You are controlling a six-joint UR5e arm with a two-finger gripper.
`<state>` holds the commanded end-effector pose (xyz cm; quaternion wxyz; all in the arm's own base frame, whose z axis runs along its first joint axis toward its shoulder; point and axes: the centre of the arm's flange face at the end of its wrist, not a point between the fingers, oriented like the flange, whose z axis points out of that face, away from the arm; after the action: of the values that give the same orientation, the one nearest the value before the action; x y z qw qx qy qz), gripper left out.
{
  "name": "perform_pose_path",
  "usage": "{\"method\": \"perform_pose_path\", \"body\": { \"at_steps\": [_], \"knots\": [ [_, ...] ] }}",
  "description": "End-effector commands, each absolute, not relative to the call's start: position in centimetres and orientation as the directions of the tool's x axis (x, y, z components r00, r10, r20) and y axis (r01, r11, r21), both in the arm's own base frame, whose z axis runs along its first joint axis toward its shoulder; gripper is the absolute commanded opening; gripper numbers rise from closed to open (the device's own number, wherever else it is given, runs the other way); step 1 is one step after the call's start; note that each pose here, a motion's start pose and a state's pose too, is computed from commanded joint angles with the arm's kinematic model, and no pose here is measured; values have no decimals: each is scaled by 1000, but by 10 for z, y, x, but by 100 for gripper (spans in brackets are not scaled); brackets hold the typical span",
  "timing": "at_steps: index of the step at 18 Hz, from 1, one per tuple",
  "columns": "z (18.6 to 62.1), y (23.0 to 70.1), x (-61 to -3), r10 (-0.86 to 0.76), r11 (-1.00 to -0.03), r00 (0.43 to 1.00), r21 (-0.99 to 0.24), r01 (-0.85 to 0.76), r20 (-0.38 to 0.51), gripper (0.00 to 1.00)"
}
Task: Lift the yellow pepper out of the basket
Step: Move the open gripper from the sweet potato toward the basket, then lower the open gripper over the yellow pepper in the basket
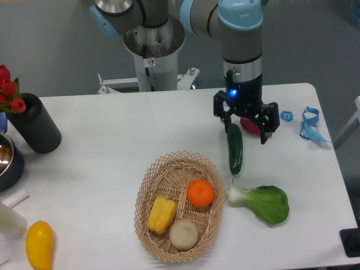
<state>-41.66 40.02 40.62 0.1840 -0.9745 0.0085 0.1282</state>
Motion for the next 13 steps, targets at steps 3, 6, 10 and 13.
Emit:
{"method": "perform_pose_path", "body": {
  "at_steps": [3, 6, 10, 13],
  "knots": [
    [386, 409, -416, 101, -937, 969, -350, 17, -224, 100],
    [373, 424, -410, 84, -941, 973, -337, 7, -215, 100],
    [351, 455, -396, 76, -942, 983, -334, 16, -166, 100],
    [339, 483, -384, 81, -942, 988, -335, 32, -135, 100]
  ]
}}
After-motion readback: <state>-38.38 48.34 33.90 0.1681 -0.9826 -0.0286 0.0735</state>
